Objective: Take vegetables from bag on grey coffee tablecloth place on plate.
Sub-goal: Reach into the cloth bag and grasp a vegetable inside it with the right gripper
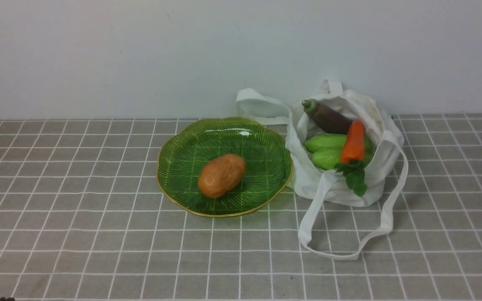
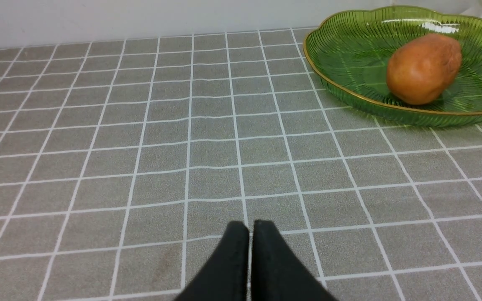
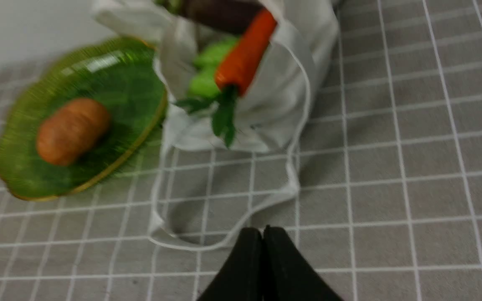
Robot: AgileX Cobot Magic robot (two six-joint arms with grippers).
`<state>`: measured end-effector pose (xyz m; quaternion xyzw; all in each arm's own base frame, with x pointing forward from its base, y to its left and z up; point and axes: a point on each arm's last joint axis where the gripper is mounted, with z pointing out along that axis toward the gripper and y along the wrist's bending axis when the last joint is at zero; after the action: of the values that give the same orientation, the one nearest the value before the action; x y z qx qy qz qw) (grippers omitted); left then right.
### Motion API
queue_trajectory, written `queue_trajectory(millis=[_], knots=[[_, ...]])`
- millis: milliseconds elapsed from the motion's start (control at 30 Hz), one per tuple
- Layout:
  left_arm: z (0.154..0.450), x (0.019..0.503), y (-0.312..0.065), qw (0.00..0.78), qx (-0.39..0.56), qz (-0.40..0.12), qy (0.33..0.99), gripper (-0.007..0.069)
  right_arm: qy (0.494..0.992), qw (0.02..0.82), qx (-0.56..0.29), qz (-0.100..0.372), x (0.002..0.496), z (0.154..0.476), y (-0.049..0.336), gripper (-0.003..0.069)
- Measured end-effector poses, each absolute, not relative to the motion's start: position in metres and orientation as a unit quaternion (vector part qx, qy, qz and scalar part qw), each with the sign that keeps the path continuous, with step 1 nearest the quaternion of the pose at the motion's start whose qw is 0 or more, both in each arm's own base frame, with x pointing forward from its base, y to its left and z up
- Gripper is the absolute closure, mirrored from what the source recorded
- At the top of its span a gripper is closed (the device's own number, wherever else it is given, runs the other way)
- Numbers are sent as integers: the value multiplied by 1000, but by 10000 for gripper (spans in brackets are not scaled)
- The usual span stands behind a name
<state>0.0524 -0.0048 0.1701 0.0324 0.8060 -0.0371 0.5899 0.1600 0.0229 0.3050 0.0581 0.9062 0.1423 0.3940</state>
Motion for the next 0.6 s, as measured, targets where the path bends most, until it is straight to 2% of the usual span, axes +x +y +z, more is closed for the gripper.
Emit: queue_trajectory(millis=[67,267,367,467,600], knots=[[170,52,-5,590,32,-37,806,630,915,375,61,136,176,305,23,655],[170,52,-5,590,32,-37,806,630,938,315,39,140,244,299,40,562],[170,52,-5,590,32,-37,806,630,942,298,9,153,275,297,64,489],[170,52,-5,590,32,-37,806,630,946,281,-19,161,309,289,92,386],[170,52,-5,590,32,-37,806,630,951,270,-16,153,341,276,104,316]])
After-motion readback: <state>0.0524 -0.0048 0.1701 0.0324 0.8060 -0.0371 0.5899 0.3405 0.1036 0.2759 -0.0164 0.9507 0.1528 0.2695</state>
